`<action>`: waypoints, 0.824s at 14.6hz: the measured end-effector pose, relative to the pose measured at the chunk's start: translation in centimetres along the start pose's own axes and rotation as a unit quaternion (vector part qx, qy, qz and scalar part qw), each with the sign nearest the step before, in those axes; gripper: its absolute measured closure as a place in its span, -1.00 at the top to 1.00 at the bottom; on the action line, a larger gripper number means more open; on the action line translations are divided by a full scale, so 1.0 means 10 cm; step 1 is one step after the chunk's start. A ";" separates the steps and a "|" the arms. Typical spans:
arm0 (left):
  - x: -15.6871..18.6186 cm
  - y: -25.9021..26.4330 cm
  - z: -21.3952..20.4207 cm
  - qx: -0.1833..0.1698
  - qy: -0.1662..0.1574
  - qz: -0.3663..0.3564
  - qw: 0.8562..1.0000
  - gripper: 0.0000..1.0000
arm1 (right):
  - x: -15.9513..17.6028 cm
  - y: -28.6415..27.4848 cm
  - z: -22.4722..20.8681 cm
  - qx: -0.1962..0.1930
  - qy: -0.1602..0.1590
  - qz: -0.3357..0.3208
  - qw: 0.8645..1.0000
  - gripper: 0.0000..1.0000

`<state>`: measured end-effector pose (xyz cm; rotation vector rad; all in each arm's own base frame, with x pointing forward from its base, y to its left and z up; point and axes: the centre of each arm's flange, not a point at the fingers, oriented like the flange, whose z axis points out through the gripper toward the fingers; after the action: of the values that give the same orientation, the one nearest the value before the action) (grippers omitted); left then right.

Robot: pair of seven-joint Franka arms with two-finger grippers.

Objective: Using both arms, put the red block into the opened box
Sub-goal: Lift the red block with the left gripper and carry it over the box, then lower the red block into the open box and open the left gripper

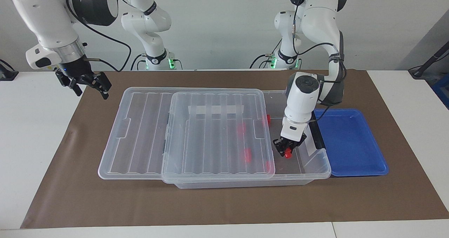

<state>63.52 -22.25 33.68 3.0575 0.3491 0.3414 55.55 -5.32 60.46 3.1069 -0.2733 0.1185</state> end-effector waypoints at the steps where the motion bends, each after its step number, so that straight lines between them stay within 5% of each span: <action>1: -0.05 -0.02 0.08 0.000 -0.002 0.001 1.000 -0.30 | -0.06 0.01 -0.08 0.001 -0.006 0.000 1.000 1.00; 11: -0.24 -0.08 0.29 0.020 -0.001 0.034 0.999 -0.30 | -0.17 -0.03 -0.24 0.002 -0.023 0.006 1.000 1.00; 12: -0.24 -0.08 0.29 0.021 -0.001 0.035 0.999 -0.18 | -0.17 -0.03 -0.24 0.002 -0.023 0.006 1.000 1.00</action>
<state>61.67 -22.06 30.29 3.1167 0.2535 0.3385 53.72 -4.65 62.68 3.1148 -0.2924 0.0476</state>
